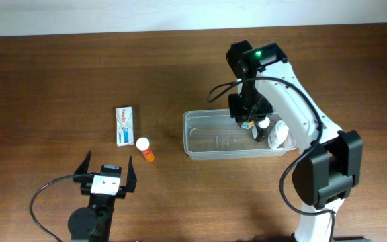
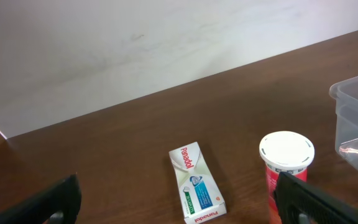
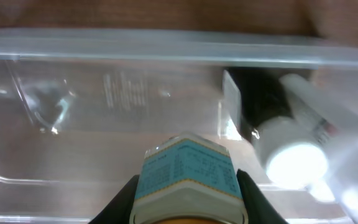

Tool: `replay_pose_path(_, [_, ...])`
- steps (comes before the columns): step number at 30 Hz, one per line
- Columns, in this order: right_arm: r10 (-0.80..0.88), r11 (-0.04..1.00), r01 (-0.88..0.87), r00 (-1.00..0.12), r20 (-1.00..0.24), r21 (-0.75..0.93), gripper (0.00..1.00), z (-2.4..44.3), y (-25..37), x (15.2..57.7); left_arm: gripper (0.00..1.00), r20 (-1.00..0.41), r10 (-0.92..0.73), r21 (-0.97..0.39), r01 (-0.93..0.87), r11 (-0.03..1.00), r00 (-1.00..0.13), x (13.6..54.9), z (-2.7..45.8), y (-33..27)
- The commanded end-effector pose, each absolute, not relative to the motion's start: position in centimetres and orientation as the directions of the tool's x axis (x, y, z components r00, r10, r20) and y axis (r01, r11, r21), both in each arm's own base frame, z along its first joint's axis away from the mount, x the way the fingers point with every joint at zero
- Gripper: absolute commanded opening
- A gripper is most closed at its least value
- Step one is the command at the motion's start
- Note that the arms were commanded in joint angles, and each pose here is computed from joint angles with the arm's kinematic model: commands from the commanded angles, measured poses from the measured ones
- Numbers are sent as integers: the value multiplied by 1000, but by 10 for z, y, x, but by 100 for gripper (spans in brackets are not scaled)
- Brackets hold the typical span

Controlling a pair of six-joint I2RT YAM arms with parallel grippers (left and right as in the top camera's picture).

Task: Pack container
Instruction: 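Carry the jar into the container beside the bottles and release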

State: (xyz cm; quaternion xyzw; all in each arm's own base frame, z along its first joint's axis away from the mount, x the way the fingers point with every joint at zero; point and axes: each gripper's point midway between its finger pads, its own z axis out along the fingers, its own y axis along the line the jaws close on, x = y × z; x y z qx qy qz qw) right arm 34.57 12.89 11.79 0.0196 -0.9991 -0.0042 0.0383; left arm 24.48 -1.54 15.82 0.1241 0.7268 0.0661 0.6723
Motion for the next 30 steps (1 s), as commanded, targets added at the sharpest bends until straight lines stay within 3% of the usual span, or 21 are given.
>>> replay_pose_path(1, [-74, 996, -70, -994, 82, 55, 29, 107, 138, 344, 99, -961, 270, 263, 96, 960, -60, 245, 158, -16])
replay_pose_path(30, [-80, 995, -78, -996, 32, 57, 33, 43, 137, 349, 99, -961, 270, 263, 96, 960, -60, 245, 158, -16])
